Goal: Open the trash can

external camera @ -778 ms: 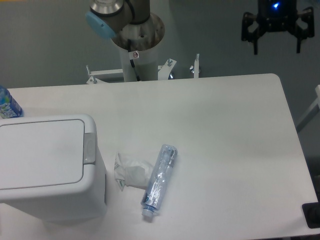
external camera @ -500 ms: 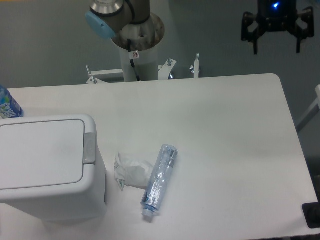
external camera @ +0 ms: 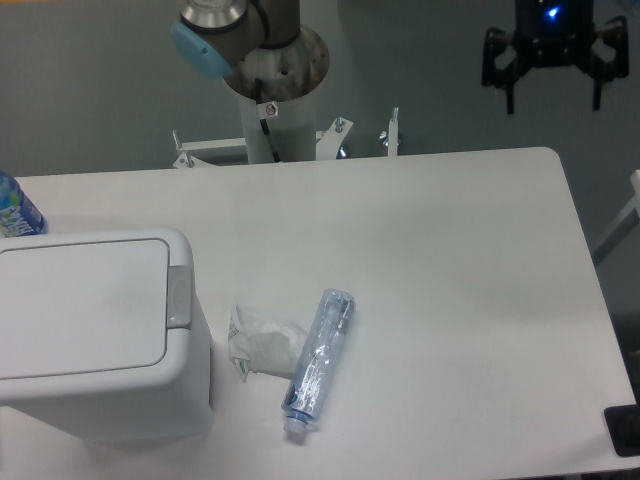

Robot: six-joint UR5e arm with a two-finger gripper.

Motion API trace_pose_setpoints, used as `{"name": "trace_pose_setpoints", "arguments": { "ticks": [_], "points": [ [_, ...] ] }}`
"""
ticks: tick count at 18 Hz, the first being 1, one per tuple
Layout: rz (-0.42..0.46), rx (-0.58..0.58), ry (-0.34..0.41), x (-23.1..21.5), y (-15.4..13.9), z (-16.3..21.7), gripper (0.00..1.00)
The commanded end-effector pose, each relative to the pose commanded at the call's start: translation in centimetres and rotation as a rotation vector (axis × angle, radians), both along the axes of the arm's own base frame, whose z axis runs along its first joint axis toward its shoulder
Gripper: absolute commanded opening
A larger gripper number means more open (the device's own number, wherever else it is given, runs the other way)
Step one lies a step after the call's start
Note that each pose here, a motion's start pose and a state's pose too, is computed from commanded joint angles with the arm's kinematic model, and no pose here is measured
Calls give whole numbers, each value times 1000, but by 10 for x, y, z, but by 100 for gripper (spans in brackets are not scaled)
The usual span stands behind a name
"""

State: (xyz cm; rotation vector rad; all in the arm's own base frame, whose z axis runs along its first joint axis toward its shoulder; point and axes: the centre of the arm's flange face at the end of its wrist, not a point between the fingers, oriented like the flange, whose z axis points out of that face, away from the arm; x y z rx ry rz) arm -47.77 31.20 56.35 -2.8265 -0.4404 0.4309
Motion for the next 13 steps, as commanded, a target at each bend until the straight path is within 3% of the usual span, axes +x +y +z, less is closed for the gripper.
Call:
{"name": "trace_pose_setpoints", "arguments": {
  "ticks": [7,13],
  "points": [
    [229,208,-70,15,101,-2,100],
    [341,354,-240,52,154,-6,100]
  ]
}}
